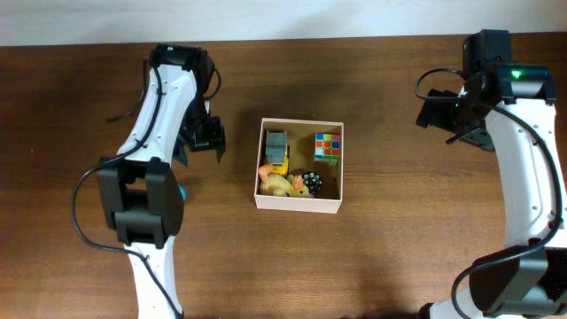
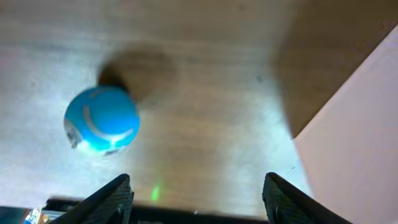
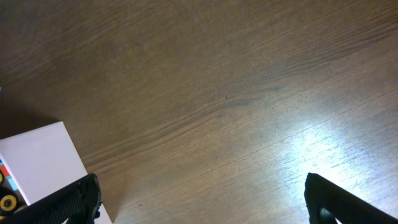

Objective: Pack container
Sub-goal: 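Lower the open left gripper onto the blue ball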

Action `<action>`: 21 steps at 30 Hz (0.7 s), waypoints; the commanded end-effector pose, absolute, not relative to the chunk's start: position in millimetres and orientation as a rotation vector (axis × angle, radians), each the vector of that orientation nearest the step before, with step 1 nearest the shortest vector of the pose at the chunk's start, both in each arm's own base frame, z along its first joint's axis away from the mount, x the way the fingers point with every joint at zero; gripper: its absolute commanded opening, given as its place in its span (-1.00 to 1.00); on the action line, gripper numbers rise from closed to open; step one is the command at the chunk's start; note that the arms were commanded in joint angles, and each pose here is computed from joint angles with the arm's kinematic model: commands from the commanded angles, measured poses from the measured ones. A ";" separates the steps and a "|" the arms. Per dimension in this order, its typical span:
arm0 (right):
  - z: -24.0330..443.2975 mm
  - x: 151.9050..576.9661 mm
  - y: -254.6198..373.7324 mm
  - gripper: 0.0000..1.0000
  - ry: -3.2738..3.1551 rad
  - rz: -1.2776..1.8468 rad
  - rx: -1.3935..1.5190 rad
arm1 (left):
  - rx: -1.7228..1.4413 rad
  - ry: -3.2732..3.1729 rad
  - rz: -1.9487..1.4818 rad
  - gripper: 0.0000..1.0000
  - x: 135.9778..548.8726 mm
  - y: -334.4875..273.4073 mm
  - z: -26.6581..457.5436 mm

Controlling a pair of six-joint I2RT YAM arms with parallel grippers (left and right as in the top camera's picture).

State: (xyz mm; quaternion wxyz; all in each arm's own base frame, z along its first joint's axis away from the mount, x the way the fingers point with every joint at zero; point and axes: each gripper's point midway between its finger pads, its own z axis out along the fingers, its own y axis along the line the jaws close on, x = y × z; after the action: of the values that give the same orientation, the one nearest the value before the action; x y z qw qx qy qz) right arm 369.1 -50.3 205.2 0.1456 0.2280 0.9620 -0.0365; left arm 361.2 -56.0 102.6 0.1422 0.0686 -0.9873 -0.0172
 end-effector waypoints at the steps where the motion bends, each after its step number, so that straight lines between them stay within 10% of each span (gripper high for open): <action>1: 210.3 371.1 -49.8 0.98 2.752 -0.102 0.663 | 0.185 -2.946 -0.030 0.38 358.1 -39.6 139.2; 21: 210.3 371.1 -49.8 0.98 2.752 -0.102 0.663 | 0.138 -2.797 -0.086 0.54 302.3 5.3 116.5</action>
State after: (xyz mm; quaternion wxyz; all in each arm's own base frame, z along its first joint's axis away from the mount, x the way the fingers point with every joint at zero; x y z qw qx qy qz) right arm 369.2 -50.3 205.2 0.1458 0.2281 0.9620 -0.0364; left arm 312.3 -0.9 113.6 0.1744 0.0477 -0.9834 -0.0137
